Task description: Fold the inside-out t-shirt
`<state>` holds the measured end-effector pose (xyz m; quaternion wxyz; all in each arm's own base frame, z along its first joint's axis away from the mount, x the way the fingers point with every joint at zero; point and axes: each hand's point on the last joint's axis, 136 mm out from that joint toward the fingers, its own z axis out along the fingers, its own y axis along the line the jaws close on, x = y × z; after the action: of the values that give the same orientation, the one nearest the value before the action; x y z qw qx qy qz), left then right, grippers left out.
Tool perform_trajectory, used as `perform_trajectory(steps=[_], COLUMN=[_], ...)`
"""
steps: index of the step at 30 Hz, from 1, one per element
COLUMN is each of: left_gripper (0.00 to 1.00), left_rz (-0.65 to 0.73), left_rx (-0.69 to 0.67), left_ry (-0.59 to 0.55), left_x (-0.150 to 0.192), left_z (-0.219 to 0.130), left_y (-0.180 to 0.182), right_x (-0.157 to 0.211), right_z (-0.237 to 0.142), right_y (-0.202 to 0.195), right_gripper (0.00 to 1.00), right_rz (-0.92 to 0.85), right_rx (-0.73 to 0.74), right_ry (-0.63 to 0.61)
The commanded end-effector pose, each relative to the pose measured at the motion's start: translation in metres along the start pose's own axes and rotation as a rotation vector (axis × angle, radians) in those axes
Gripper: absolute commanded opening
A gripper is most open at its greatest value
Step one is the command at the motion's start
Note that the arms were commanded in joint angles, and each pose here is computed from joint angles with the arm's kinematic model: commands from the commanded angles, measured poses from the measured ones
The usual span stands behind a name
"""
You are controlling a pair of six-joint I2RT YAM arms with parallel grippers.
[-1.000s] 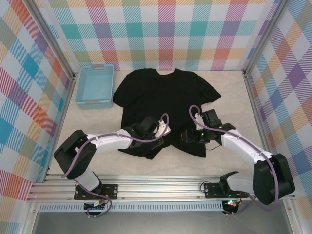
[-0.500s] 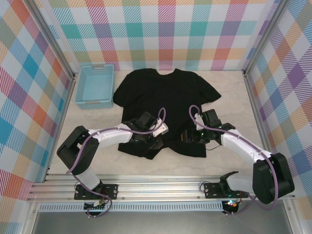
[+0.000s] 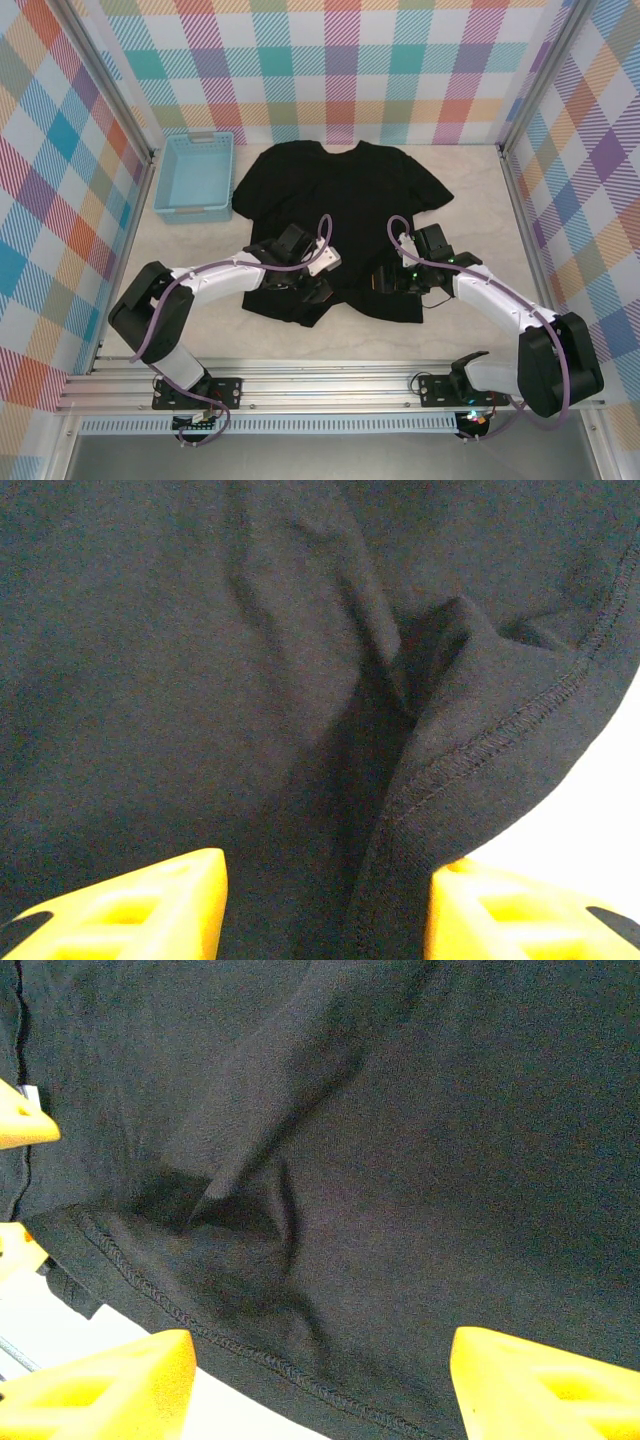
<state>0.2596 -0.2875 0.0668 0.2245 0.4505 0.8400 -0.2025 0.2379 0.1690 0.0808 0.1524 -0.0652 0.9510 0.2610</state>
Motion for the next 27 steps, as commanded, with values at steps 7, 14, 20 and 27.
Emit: perform_trajectory(steps=[7,14,20,27], left_gripper=[0.43,0.44,0.36,0.34], left_rz=[-0.014,-0.030,-0.040,-0.038], left_rx=[0.009,0.014,0.029,0.055], left_ry=[-0.017,-0.052,-0.032,-0.003], left_x=[-0.008,-0.013,-0.010,-0.005], left_z=[-0.013,-0.020,-0.016,-0.009], left_y=[0.001,0.003,0.002,0.000], right_x=[-0.004,-0.003,-0.004,-0.002], right_z=[-0.001,-0.002,-0.002,-0.001], right_y=[0.006,0.006,0.006,0.005], right_gripper=[0.68,0.68,0.68,0.68], right_rz=[-0.026,-0.024,-0.024,-0.023], right_rx=[-0.023,-0.025,-0.023,-0.022], right_ry=[-0.009,-0.009,-0.011,-0.008])
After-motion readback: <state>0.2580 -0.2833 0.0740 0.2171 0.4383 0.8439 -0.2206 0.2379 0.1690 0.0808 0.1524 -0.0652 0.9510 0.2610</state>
